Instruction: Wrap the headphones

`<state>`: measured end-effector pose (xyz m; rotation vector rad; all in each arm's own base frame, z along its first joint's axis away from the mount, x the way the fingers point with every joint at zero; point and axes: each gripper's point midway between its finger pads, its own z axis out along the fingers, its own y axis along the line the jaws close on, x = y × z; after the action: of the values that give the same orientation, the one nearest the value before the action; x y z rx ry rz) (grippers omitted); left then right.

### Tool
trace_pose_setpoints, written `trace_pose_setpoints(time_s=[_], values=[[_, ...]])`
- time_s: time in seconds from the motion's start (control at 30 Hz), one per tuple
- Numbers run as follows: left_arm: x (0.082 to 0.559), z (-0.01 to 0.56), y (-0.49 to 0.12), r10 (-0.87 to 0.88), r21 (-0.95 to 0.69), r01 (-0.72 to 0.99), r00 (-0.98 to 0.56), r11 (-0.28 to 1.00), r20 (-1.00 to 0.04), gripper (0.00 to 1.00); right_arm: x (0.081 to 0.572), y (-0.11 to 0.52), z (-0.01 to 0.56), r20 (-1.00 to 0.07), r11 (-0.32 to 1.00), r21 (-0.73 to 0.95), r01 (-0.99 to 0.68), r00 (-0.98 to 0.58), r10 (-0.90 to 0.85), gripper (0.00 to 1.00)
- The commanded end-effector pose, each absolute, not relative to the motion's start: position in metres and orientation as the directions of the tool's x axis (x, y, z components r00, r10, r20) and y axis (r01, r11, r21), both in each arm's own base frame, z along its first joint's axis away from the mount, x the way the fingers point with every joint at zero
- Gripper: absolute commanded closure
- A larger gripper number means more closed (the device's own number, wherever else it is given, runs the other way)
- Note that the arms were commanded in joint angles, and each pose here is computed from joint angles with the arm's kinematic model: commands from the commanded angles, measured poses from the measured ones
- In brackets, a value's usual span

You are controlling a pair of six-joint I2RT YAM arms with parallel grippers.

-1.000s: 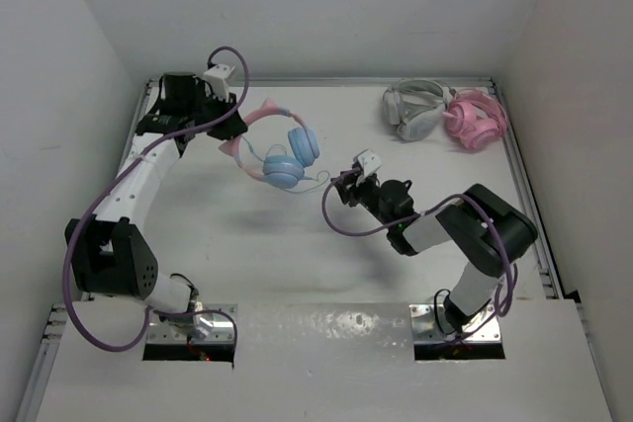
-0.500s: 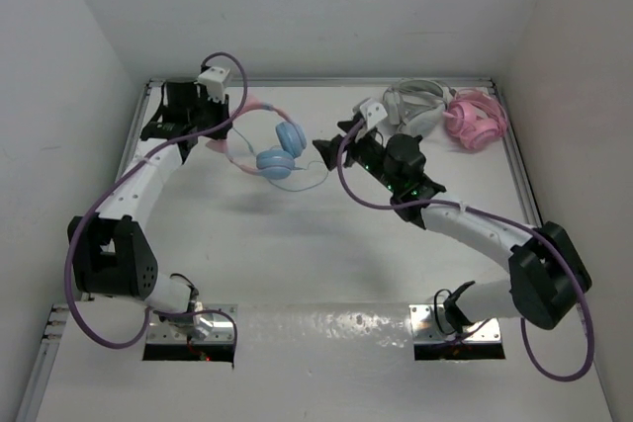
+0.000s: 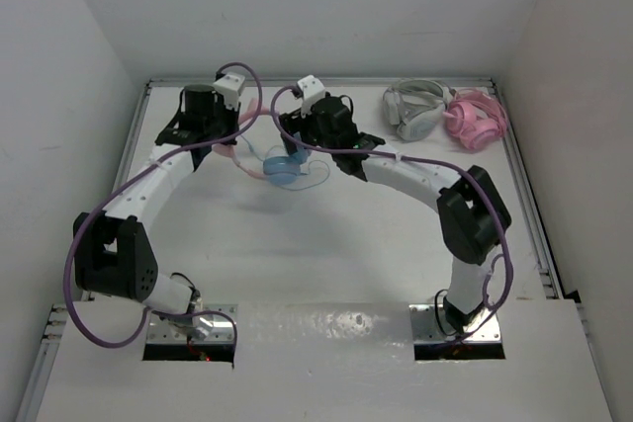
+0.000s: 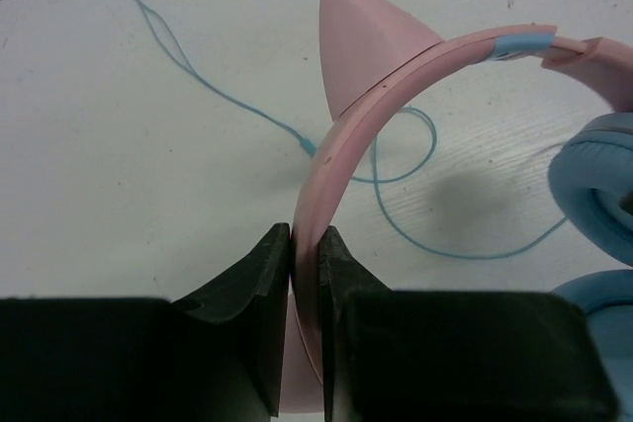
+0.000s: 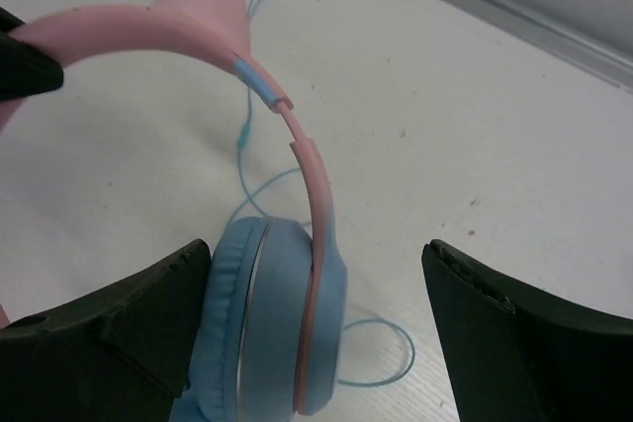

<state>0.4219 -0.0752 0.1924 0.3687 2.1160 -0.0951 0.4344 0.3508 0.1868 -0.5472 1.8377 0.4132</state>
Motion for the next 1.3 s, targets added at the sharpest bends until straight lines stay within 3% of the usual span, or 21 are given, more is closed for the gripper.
trace_pose_setpoints(time_s=[0.0, 0.17, 0.3, 0.37, 0.57, 0.67, 0.73, 0.77, 0.8, 0.87, 0.93, 0.97, 1.07, 1.27], values=[[0.430, 0.232, -0.079, 0.177, 0.068, 0.278, -0.387, 0.958, -0.905, 1.00, 0.441, 0.355, 0.197, -0.943, 0.833, 0.008, -0.553, -0.281, -0.177, 0.14], [0.430, 0.232, -0.080, 0.155, 0.049, 0.272, -0.385, 0.961, -0.910, 1.00, 0.441, 0.363, 0.176, -0.923, 0.818, 0.014, -0.575, -0.323, -0.211, 0.20], [0.431, 0.231, -0.082, 0.138, 0.033, 0.268, -0.385, 0.963, -0.913, 1.00, 0.445, 0.369, 0.165, -0.913, 0.809, 0.016, -0.587, -0.338, -0.227, 0.33], [0.431, 0.232, -0.083, 0.130, 0.023, 0.272, -0.383, 0.962, -0.915, 1.00, 0.445, 0.371, 0.159, -0.900, 0.804, 0.015, -0.595, -0.359, -0.249, 0.34], [0.432, 0.241, -0.081, 0.115, 0.024, 0.251, -0.357, 0.968, -0.927, 1.00, 0.441, 0.375, 0.151, -0.863, 0.776, 0.003, -0.631, -0.393, -0.316, 0.20], [0.431, 0.244, -0.082, 0.115, 0.023, 0.259, -0.348, 0.966, -0.930, 1.00, 0.435, 0.378, 0.152, -0.847, 0.740, -0.005, -0.672, -0.391, -0.361, 0.18], [0.429, 0.243, -0.087, 0.113, 0.009, 0.288, -0.348, 0.958, -0.931, 1.00, 0.437, 0.379, 0.155, -0.846, 0.732, -0.014, -0.681, -0.383, -0.372, 0.27], [0.427, 0.242, -0.090, 0.105, -0.005, 0.297, -0.353, 0.955, -0.930, 1.00, 0.436, 0.379, 0.150, -0.837, 0.733, -0.012, -0.680, -0.393, -0.379, 0.42], [0.425, 0.243, -0.095, 0.098, -0.020, 0.319, -0.351, 0.948, -0.931, 1.00, 0.437, 0.380, 0.151, -0.837, 0.733, -0.012, -0.680, -0.394, -0.380, 0.49], [0.423, 0.242, -0.099, 0.086, -0.042, 0.333, -0.361, 0.942, -0.928, 1.00, 0.436, 0.378, 0.143, -0.824, 0.734, -0.011, -0.679, -0.410, -0.392, 0.61], [0.422, 0.243, -0.098, 0.084, -0.043, 0.331, -0.361, 0.943, -0.929, 1.00, 0.435, 0.377, 0.141, -0.821, 0.734, -0.011, -0.679, -0.412, -0.395, 0.66], [0.422, 0.243, -0.097, 0.083, -0.043, 0.325, -0.363, 0.945, -0.928, 1.00, 0.433, 0.375, 0.138, -0.819, 0.734, -0.010, -0.679, -0.416, -0.396, 0.79], [0.421, 0.242, -0.098, 0.086, -0.043, 0.331, -0.367, 0.943, -0.926, 1.00, 0.435, 0.368, 0.141, -0.828, 0.758, -0.031, -0.652, -0.408, -0.384, 1.00], [0.414, 0.214, -0.104, 0.178, 0.006, 0.401, -0.392, 0.916, -0.902, 1.00, 0.440, 0.359, 0.154, -0.855, 0.778, -0.079, -0.624, -0.359, -0.375, 1.00]])
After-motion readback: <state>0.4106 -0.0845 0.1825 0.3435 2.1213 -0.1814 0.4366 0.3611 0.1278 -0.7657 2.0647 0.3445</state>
